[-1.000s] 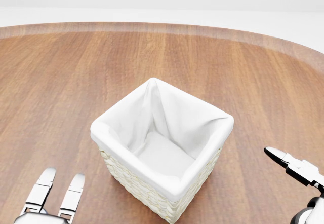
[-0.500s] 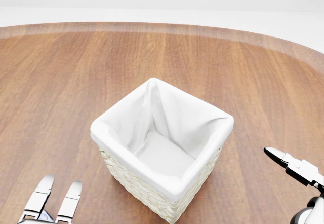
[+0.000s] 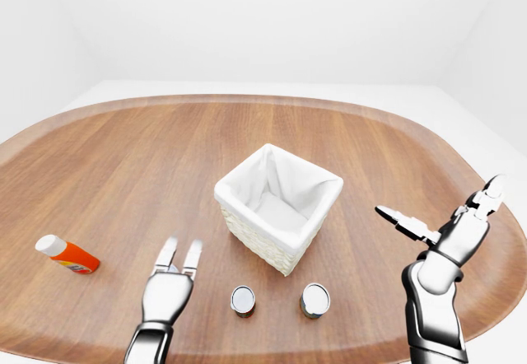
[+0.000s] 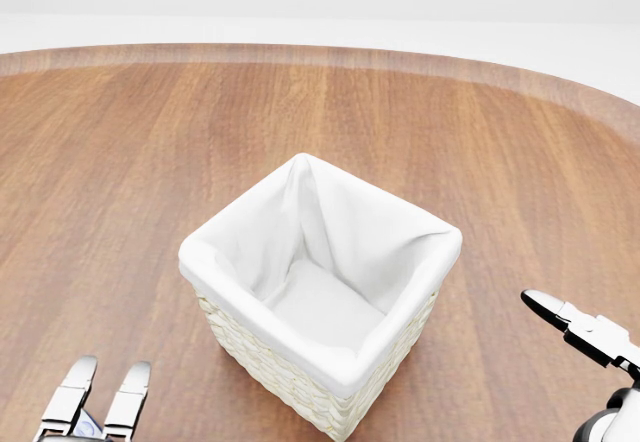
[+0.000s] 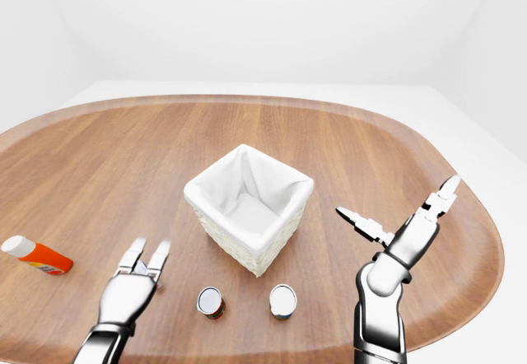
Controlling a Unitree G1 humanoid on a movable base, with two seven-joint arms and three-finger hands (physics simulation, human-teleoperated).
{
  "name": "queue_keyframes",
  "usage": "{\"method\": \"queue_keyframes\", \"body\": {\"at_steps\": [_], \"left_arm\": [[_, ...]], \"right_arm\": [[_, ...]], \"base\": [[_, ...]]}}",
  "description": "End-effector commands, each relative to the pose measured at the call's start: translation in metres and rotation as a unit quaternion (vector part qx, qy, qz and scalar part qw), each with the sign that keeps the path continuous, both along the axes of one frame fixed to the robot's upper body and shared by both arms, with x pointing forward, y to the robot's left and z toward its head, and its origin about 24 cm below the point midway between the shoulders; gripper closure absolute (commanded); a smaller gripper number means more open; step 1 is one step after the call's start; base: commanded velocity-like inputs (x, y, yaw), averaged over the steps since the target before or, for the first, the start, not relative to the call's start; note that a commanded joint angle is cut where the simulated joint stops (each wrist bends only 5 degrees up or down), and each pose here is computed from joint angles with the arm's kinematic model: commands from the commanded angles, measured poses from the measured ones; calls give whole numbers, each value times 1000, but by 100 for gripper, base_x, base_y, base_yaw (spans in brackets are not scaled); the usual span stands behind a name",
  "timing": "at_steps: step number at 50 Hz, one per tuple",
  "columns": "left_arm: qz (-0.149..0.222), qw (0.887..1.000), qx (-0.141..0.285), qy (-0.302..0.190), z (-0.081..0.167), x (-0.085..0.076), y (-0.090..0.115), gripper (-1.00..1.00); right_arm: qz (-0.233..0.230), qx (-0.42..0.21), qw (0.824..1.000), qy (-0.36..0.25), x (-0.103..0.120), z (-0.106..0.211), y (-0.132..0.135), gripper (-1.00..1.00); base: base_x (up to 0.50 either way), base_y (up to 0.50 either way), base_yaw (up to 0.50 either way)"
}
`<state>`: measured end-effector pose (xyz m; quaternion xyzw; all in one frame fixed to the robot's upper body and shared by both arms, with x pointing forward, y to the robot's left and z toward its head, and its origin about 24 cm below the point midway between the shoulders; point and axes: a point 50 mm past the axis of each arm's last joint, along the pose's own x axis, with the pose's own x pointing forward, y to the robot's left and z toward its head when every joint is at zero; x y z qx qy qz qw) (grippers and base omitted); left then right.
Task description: Pick up the alphabet soup and the cream cheese box, and put them in the basket.
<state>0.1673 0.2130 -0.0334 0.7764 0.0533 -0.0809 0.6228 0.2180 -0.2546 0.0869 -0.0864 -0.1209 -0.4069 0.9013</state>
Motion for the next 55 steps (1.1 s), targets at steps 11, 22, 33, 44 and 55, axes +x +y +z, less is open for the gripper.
{"method": "queue_keyframes", "body": {"at_steps": [11, 22, 33, 44, 55], "left_arm": [[37, 998, -48, 8, 2, 13, 8, -100], [41, 998, -49, 15, 4, 21, 10, -100], [25, 998, -43, 28, -7, 29, 5, -100], [13, 998, -38, 39, -20, 35, 4, -100], [7, 998, -34, 51, -31, 39, 5, -100]], "right_arm": [[1, 0, 1000, 0, 0, -1, 0, -100], [1, 0, 1000, 2, 0, -1, 1, -100], [0, 0, 1000, 2, 0, 0, 0, -100], [1, 0, 1000, 1, 0, -1, 0, -100], [0, 0, 1000, 1, 0, -1, 0, -100]], "base": [[0, 0, 0], [0, 0, 0], [0, 0, 0], [0, 0, 0], [0, 0, 0]]}}
